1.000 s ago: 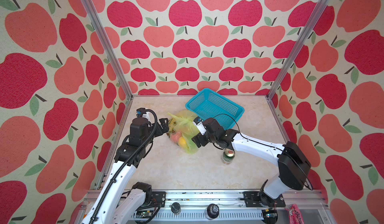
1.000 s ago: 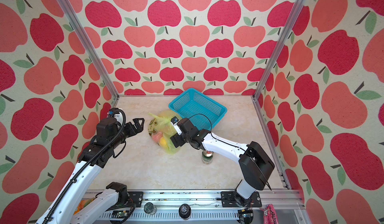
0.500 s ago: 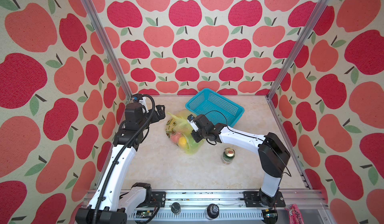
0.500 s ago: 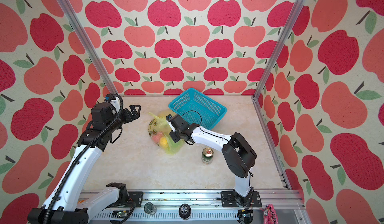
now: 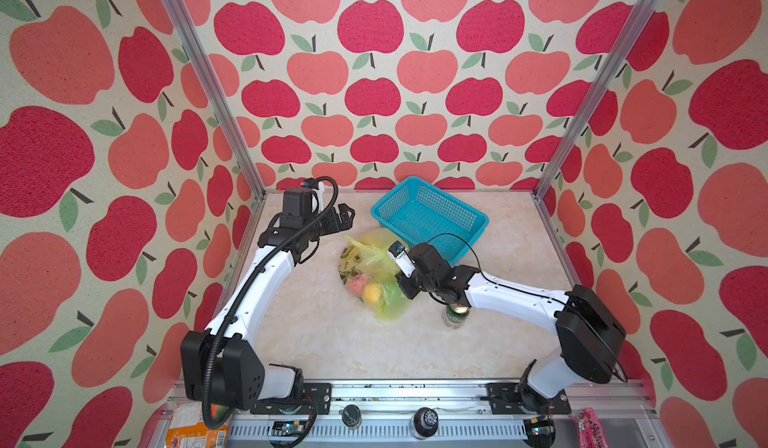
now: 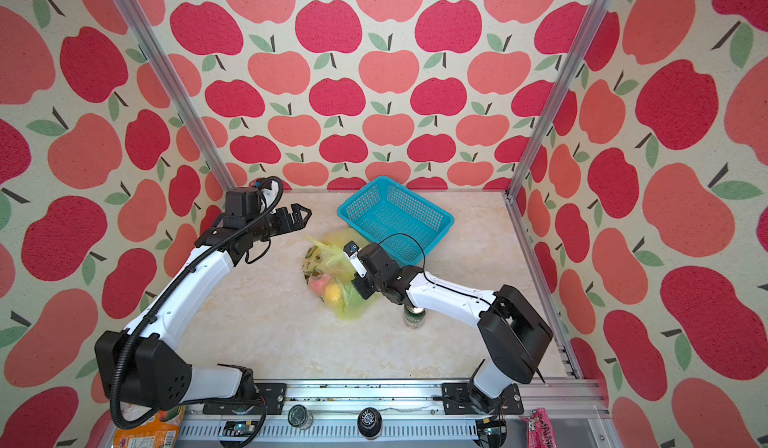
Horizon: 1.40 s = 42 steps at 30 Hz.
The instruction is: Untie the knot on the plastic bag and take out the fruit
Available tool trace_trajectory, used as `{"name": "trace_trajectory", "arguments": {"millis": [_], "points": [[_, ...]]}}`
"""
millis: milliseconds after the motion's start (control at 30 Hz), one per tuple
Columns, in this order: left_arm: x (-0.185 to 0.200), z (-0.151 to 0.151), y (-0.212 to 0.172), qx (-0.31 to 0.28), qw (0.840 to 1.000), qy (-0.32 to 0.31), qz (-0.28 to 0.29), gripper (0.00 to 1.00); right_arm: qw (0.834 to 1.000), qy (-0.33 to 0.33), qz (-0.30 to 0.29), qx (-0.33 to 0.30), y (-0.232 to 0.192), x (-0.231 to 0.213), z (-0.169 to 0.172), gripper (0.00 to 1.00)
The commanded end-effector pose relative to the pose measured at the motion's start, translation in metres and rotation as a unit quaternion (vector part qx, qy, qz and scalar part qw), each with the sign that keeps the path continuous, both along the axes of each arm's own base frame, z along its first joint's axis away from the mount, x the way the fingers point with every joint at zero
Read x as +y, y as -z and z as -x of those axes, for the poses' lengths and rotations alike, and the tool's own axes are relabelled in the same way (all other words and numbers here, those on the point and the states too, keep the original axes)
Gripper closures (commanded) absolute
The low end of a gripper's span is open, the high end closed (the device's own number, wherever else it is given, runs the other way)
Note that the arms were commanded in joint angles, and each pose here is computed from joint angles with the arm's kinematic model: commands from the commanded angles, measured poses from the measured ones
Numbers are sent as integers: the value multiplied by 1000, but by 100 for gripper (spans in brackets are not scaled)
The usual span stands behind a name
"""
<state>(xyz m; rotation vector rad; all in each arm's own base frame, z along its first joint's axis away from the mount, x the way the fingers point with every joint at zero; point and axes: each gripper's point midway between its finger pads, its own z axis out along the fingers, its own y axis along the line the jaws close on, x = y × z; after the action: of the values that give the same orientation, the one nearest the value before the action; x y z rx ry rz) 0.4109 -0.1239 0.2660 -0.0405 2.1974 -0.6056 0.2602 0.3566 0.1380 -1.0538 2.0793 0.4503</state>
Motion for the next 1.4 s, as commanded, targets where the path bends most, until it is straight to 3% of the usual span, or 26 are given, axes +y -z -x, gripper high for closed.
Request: {"name": "trace_trajectory", "arguments": {"millis": [0, 133, 333, 367, 467, 533, 700, 1100, 1367], "points": [[-21, -8, -9, -14, 999, 35, 5, 0, 999, -4, -38, -37, -21, 4, 0, 57], [-42, -12, 1, 11, 998, 63, -10, 2, 998, -32, -47, -38, -24, 14, 12, 44], [-53, -7, 21, 45, 993, 79, -81, 4, 998, -44, 1, -39, -9, 33, 19, 41], [-52, -6, 24, 51, 992, 80, -88, 5, 998, -40, 10, -37, -5, 35, 18, 43], [-51, -3, 34, 66, 990, 80, -95, 7, 999, -34, 26, -30, 3, 37, 15, 72], [-50, 0, 36, 74, 989, 82, -95, 10, 999, -32, 28, -28, 5, 38, 15, 86], [-52, 6, 37, 79, 989, 85, -86, 12, 999, -37, 11, -37, -1, 36, 18, 99], [-76, 5, 53, 114, 983, 128, -60, 18, 997, -46, -18, -60, -13, 30, 24, 100], [-82, 3, 70, 144, 977, 139, -75, 20, 997, -39, -18, -65, -14, 28, 22, 100]]}}
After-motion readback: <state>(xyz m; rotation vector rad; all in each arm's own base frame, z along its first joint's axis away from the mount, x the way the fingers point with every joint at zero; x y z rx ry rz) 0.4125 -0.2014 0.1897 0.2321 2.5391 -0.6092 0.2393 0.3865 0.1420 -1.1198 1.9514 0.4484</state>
